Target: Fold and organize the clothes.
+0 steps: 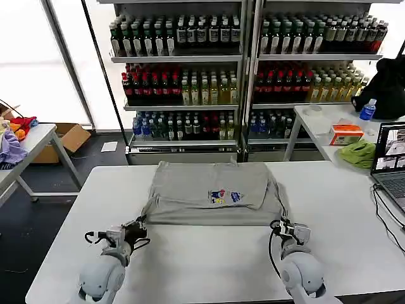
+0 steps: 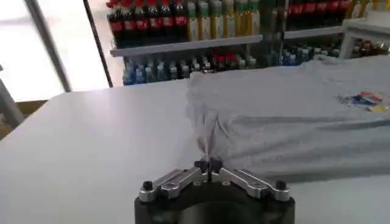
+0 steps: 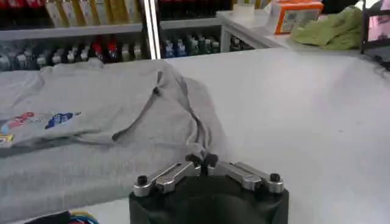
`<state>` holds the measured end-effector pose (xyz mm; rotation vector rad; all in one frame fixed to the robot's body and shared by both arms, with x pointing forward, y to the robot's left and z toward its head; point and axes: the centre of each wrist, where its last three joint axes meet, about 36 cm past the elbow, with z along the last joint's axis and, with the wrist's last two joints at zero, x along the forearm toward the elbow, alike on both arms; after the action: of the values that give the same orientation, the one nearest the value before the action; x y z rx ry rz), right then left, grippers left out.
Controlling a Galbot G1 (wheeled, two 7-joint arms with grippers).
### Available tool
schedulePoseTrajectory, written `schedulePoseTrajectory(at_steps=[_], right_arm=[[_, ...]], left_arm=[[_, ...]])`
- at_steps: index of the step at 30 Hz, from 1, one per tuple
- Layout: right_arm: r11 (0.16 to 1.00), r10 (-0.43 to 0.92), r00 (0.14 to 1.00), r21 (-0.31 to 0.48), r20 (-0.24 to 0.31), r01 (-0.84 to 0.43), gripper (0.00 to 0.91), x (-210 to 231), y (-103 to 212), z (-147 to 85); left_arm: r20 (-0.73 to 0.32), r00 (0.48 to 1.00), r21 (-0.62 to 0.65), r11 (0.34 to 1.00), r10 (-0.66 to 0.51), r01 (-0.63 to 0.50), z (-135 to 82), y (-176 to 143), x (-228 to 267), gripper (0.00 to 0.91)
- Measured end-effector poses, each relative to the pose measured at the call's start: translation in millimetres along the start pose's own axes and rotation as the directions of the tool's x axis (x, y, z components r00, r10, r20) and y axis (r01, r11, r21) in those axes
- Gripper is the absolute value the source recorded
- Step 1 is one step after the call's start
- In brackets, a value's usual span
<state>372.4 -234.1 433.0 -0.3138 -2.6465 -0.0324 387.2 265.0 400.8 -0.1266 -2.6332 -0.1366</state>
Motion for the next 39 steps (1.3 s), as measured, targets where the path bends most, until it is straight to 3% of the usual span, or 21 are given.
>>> schedulePoseTrajectory(at_steps=[6, 14, 16, 17, 18, 19, 20, 21, 31, 39], right_arm=[[1.0, 0.011, 1.0, 0.017, 0.002, -0.011, 0.0, 45, -4, 10], [0.999, 0.044, 0.996, 0.036, -0.078, -0.041, 0.0, 82, -11, 36], [0.998, 0.052, 0.994, 0.045, -0.096, -0.048, 0.524, 88, -12, 41], [0.997, 0.056, 0.993, 0.049, -0.102, -0.051, 0.907, 90, -13, 43], [0.997, 0.059, 0.993, 0.052, -0.105, -0.053, 0.907, 92, -13, 44], [0.997, 0.061, 0.992, 0.055, -0.106, -0.056, 0.907, 95, -14, 44], [0.997, 0.065, 0.992, 0.058, -0.107, -0.059, 0.907, 97, -15, 44], [0.996, 0.07, 0.992, 0.061, -0.107, -0.064, 0.907, 98, -16, 44], [0.994, 0.09, 0.993, 0.065, -0.074, -0.085, 0.907, 121, -26, 30], [0.995, 0.095, 0.995, 0.007, 0.03, -0.095, 0.907, 114, -35, 0]], left_arm=[[0.018, 1.0, 0.006, 1.0, -0.012, 0.012, 5, -3, 54, 0.0], [-0.014, 1.0, 0.012, 1.0, -0.02, 0.02, 25, -14, 112, 0.01], [-0.03, 0.999, 0.013, 1.0, -0.022, 0.022, 31, -18, 123, 0.01], [-0.038, 0.999, 0.013, 1.0, -0.023, 0.024, 34, -20, 127, 0.131], [-0.045, 0.999, 0.012, 1.0, -0.025, 0.026, 37, -22, 131, 0.242], [-0.052, 0.998, 0.01, 1.0, -0.027, 0.028, 40, -23, 135, 0.584], [-0.059, 0.998, 0.011, 0.999, -0.029, 0.03, 43, -25, 138, 0.856], [-0.065, 0.997, 0.013, 0.999, -0.032, 0.033, 45, -26, 142, 0.907], [-0.067, 0.997, 0.016, 0.999, -0.043, 0.044, 36, -33, 167, 0.907], [0.035, 0.999, 0.048, 0.998, -0.028, 0.027, 3, -25, 179, 0.907]])
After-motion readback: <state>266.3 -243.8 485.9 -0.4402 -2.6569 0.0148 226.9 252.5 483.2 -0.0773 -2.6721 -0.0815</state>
